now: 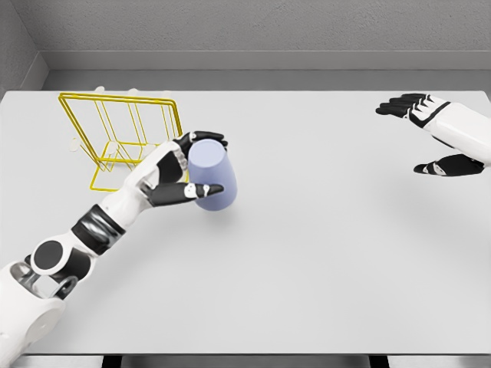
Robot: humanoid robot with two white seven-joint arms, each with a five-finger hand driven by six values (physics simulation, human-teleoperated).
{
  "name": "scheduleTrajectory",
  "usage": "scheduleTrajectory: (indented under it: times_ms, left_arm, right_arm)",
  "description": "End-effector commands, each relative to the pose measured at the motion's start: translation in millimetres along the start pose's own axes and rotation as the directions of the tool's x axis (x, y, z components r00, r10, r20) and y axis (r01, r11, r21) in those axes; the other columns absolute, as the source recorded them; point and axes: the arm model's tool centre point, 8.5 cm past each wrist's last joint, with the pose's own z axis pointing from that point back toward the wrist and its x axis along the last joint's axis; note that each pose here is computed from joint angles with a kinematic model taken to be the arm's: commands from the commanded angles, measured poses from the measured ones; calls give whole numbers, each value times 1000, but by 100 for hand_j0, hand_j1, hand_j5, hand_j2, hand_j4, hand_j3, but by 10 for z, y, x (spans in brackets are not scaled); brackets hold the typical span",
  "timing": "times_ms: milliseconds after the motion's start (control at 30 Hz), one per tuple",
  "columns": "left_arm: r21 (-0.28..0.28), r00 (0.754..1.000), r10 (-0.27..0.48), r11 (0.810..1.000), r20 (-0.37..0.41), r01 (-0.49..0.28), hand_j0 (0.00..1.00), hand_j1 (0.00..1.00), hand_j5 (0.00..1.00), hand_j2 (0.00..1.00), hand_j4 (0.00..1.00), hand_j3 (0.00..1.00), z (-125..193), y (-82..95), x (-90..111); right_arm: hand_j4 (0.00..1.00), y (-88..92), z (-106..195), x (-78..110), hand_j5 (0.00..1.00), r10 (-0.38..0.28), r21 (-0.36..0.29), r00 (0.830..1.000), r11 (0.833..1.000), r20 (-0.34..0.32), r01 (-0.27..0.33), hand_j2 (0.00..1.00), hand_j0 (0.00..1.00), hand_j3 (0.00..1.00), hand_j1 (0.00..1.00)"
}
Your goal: Place the cup on the cup holder with both arms
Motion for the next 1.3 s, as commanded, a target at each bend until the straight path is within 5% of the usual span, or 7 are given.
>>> scheduleTrajectory:
  times_ms: [0, 400, 1267]
  left_arm:
    - [3, 1000, 0, 1000, 15, 0, 70, 70, 70, 70, 70, 70, 4, 16, 25]
    - [6, 990, -61, 998, 125, 61, 71, 71, 71, 71, 71, 71, 124, 132, 188]
    - [78, 970, -170, 984, 171, 159, 71, 71, 71, 71, 71, 71, 445, 672, 613]
  right_arm:
    - [100, -7, 1, 1, 100, -6, -4, 1000, 1000, 1, 6, 100, 100, 100, 100]
    - [100, -5, 3, -3, 100, -7, -4, 1000, 1000, 0, 7, 100, 100, 100, 100]
    - [100, 11, 21, -16, 100, -11, -3, 1000, 1000, -6, 11, 100, 100, 100, 100]
